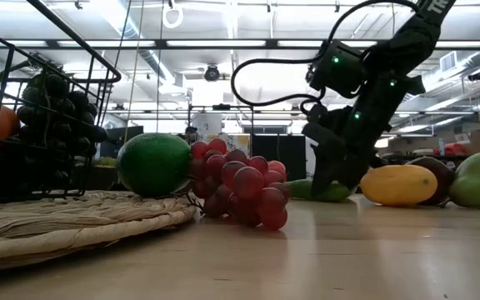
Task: Build produce basket
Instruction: Put the cucumber into the black wire basket
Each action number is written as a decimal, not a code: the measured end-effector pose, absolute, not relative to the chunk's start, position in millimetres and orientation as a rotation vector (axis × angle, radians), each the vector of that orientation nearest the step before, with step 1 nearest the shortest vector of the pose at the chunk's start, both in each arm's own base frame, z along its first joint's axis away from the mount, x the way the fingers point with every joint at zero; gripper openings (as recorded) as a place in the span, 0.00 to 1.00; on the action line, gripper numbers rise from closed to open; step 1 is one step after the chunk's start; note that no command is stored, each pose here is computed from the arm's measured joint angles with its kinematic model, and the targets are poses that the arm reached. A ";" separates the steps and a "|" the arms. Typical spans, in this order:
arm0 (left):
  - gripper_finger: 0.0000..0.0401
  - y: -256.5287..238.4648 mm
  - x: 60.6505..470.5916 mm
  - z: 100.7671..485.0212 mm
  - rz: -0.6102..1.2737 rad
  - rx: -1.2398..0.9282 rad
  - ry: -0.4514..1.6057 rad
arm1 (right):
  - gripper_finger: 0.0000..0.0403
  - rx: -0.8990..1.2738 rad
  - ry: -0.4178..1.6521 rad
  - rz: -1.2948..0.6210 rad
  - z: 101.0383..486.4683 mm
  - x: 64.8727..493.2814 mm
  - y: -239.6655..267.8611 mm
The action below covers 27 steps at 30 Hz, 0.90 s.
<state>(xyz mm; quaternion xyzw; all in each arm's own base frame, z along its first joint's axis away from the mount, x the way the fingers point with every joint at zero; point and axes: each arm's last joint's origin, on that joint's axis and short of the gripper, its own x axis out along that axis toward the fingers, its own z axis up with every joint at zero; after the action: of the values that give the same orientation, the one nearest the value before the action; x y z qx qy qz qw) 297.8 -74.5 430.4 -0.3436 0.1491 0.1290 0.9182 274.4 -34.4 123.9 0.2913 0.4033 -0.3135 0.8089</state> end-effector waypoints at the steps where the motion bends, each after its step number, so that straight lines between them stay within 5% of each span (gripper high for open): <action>1: 0.57 -74.3 297.5 429.6 0.269 -0.703 0.314 | 0.51 0.625 0.865 -0.669 123.8 274.3 -34.3; 5: 0.57 -73.3 294.1 422.4 0.301 -0.670 0.389 | 0.34 0.614 0.897 -0.594 124.2 275.4 -31.2; 13: 0.57 -82.7 282.5 406.8 0.208 -0.666 0.646 | 0.33 0.699 0.902 -0.416 133.0 277.2 -24.8; 27: 0.54 -93.8 272.2 412.1 0.158 -0.613 0.640 | 0.33 0.754 0.290 0.164 250.7 273.9 15.2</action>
<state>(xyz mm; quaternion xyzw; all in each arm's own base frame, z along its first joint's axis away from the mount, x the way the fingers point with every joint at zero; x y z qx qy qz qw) 272.2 -93.8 412.1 -0.2964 0.3092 0.0764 0.9004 273.9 15.2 250.7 0.3663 0.1407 0.0799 0.9163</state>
